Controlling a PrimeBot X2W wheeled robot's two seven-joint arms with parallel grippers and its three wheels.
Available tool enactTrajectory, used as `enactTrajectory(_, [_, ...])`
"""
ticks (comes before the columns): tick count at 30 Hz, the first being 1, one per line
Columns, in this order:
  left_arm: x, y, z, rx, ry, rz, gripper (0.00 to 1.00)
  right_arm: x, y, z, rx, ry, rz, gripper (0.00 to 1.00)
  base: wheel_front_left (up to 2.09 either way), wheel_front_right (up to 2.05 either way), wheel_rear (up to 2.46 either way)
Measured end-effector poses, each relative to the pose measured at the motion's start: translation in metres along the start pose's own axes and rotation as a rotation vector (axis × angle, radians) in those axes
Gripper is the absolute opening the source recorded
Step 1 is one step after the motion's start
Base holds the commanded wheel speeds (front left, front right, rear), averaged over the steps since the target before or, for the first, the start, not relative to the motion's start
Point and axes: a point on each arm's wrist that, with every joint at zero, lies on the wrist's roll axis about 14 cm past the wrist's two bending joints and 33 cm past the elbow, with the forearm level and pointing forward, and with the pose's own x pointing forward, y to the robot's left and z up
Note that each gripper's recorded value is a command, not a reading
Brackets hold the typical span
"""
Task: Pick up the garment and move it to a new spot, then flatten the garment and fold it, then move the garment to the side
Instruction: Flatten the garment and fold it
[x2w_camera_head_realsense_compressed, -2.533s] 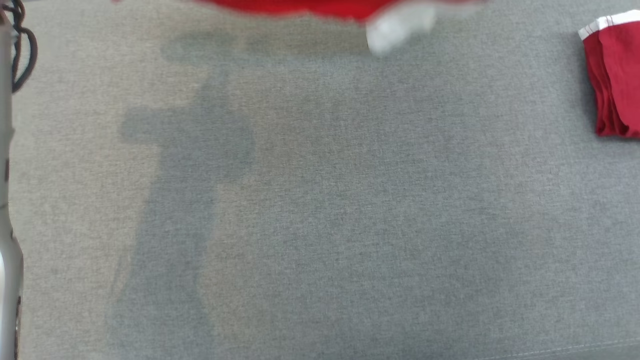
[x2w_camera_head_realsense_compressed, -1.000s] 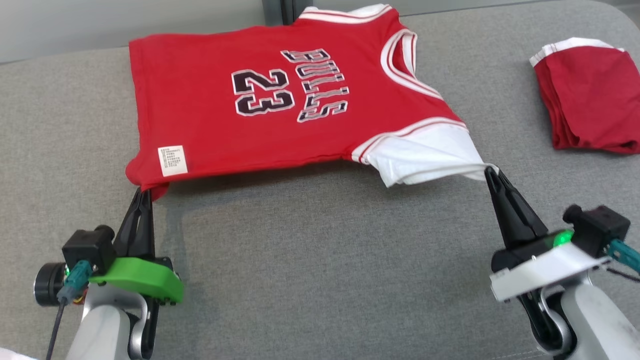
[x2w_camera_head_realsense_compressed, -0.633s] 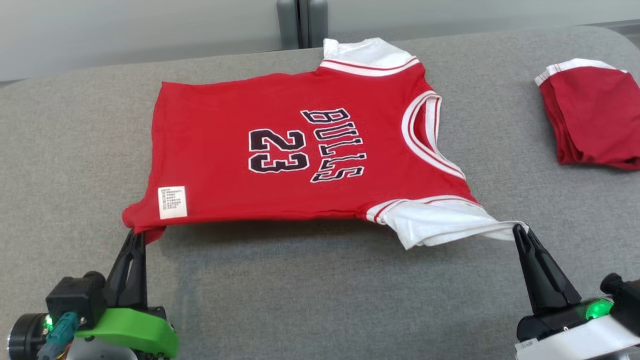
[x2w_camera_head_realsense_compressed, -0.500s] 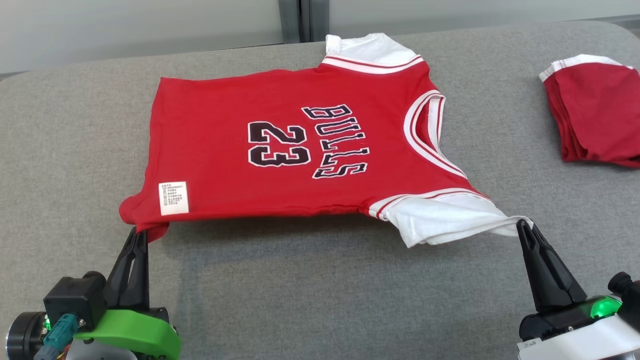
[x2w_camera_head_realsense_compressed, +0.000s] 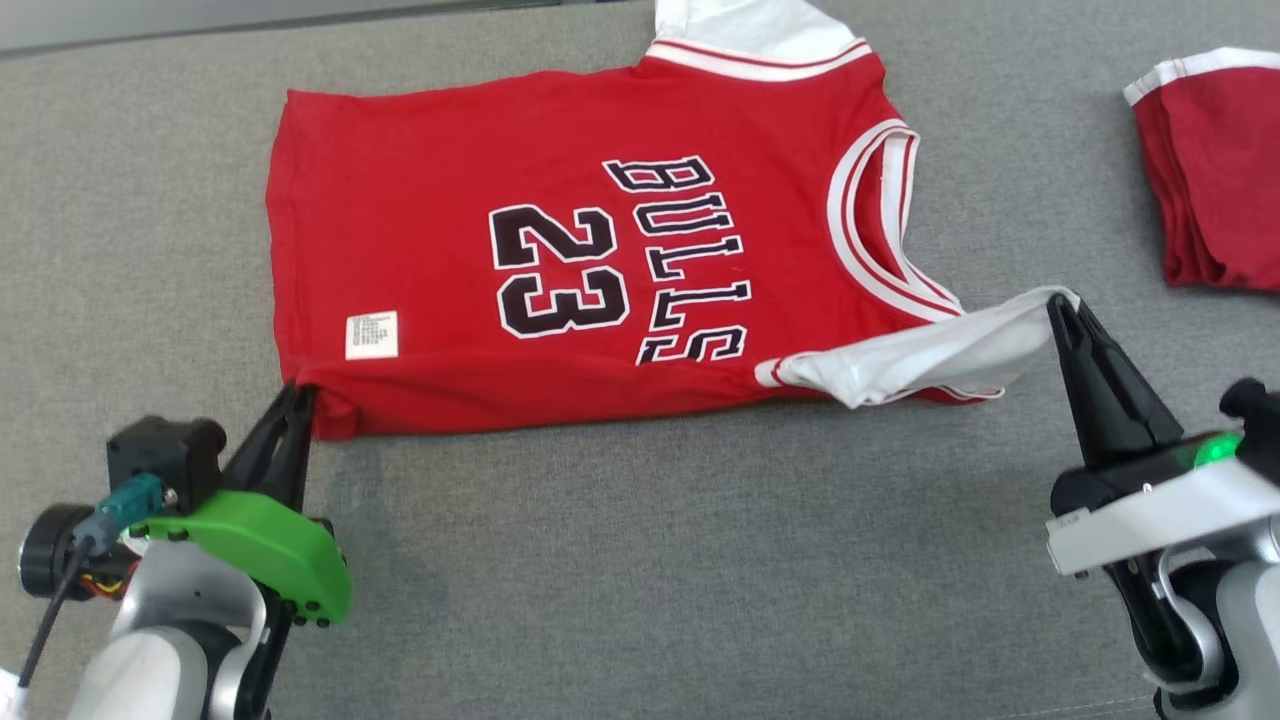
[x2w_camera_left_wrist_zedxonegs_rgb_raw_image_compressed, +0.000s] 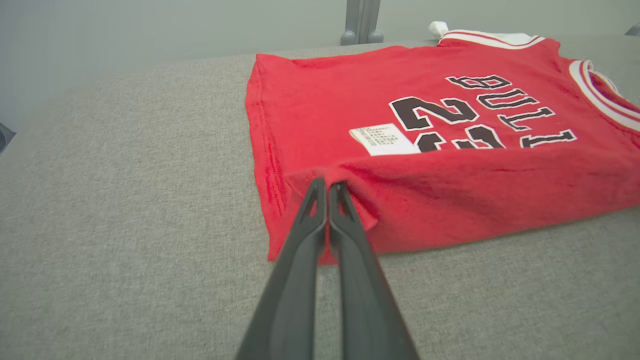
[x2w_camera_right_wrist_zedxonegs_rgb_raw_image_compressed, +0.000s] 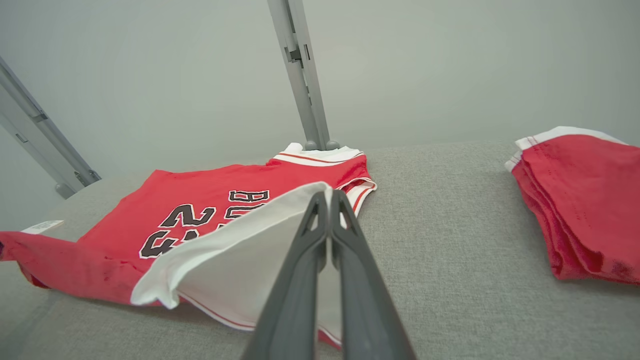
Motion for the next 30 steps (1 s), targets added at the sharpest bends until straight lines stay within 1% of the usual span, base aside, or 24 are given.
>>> enactTrajectory(5, [0.028, 0.012, -0.001, 0.025, 0.020, -0.003, 0.00, 0.037, -0.012, -0.017, -0.017, 0.033, 0.025, 0.00, 0.00, 0.00, 0.00])
enactTrajectory(10, [0.048, 0.019, -0.015, 0.039, 0.059, -0.007, 0.00, 0.070, -0.024, -0.042, -0.024, 0.084, 0.034, 0.00, 0.00, 0.00, 0.00])
enactTrajectory(14, [0.052, 0.028, -0.032, 0.034, 0.108, 0.009, 0.00, 0.089, -0.025, -0.060, -0.021, 0.121, 0.052, 0.00, 0.00, 0.00, 0.00])
enactTrajectory(18, [0.050, 0.032, -0.041, 0.016, 0.132, 0.019, 0.00, 0.097, -0.025, -0.078, -0.015, 0.157, 0.060, 0.00, 0.00, 0.00, 0.00])
enactTrajectory(19, [0.050, 0.031, -0.044, 0.013, 0.140, 0.017, 0.00, 0.099, -0.024, -0.082, -0.015, 0.166, 0.063, 0.13, 0.00, 0.00, 0.00])
enactTrajectory(20, [0.049, 0.032, -0.042, 0.012, 0.123, 0.020, 0.49, 0.100, -0.023, -0.084, -0.015, 0.164, 0.066, 0.68, 0.00, 0.00, 0.00])
enactTrajectory(21, [0.049, 0.033, -0.039, 0.015, 0.104, 0.022, 1.00, 0.101, -0.023, -0.085, -0.016, 0.162, 0.069, 1.00, 0.00, 0.00, 0.00])
enactTrajectory(23, [0.048, 0.033, -0.035, -0.002, 0.076, 0.031, 1.00, 0.102, -0.022, -0.081, -0.019, 0.141, 0.071, 1.00, 0.00, 0.00, 0.00])
enactTrajectory(25, [0.048, 0.035, -0.024, -0.043, 0.006, 0.057, 1.00, 0.102, -0.021, -0.073, -0.032, 0.112, 0.075, 1.00, 0.00, 0.00, 0.00])
enactTrajectory(28, [0.042, 0.040, -0.002, -0.091, -0.139, 0.114, 1.00, 0.100, -0.021, -0.050, -0.056, 0.036, 0.065, 1.00, 0.00, 0.00, 0.00])
enactTrajectory(30, [0.036, 0.040, 0.006, -0.099, -0.208, 0.137, 1.00, 0.094, -0.020, -0.034, -0.071, -0.017, 0.056, 1.00, 0.00, 0.00, 0.00])
